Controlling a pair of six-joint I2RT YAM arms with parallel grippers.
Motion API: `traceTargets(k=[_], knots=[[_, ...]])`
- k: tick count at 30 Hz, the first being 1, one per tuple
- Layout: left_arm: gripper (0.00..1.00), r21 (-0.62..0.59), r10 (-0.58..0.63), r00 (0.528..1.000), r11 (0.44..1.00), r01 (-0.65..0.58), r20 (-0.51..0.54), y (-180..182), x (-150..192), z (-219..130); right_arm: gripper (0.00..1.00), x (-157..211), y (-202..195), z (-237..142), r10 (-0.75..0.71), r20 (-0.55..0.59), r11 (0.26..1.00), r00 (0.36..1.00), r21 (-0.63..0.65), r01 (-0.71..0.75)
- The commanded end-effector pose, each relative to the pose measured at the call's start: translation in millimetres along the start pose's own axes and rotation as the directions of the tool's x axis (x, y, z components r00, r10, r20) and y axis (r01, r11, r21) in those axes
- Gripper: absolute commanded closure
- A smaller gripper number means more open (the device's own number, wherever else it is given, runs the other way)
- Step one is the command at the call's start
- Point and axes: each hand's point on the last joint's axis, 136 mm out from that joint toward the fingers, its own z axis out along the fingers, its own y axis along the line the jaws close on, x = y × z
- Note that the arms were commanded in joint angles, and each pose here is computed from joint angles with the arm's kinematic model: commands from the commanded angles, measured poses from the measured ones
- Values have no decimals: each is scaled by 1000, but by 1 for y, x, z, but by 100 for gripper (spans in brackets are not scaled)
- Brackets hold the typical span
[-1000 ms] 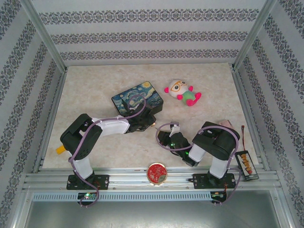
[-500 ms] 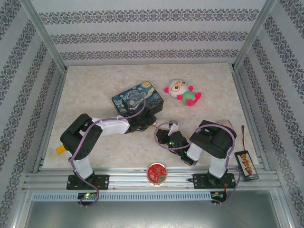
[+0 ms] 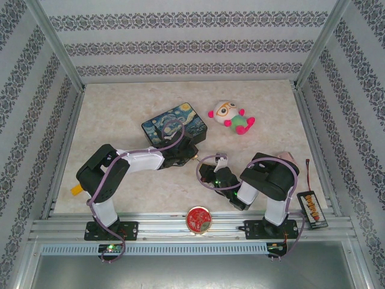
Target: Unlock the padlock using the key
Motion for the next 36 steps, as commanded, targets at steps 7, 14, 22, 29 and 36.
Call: traceTargets(k=[7,14,22,29,36], knots=[[83,-5,-63,993,998,63,-99,8,25,9,100,-16,10,2,3,59,1000,998,-31,-2],[83,-3,-64,993,998,64,-101,8,25,9,100,-20,11,6,10,64,999,998,-37,-7],[83,0,-68,992,998,68,-104,8,26,10,100,-21,16,11,18,56,998,998,-58,-15],[83,3,-71,992,997,71,-105,7,26,11,100,-17,21,15,26,36,997,999,-78,-24],[83,9,-70,991,997,72,-110,7,28,11,100,-18,21,16,50,32,996,998,-82,-47]])
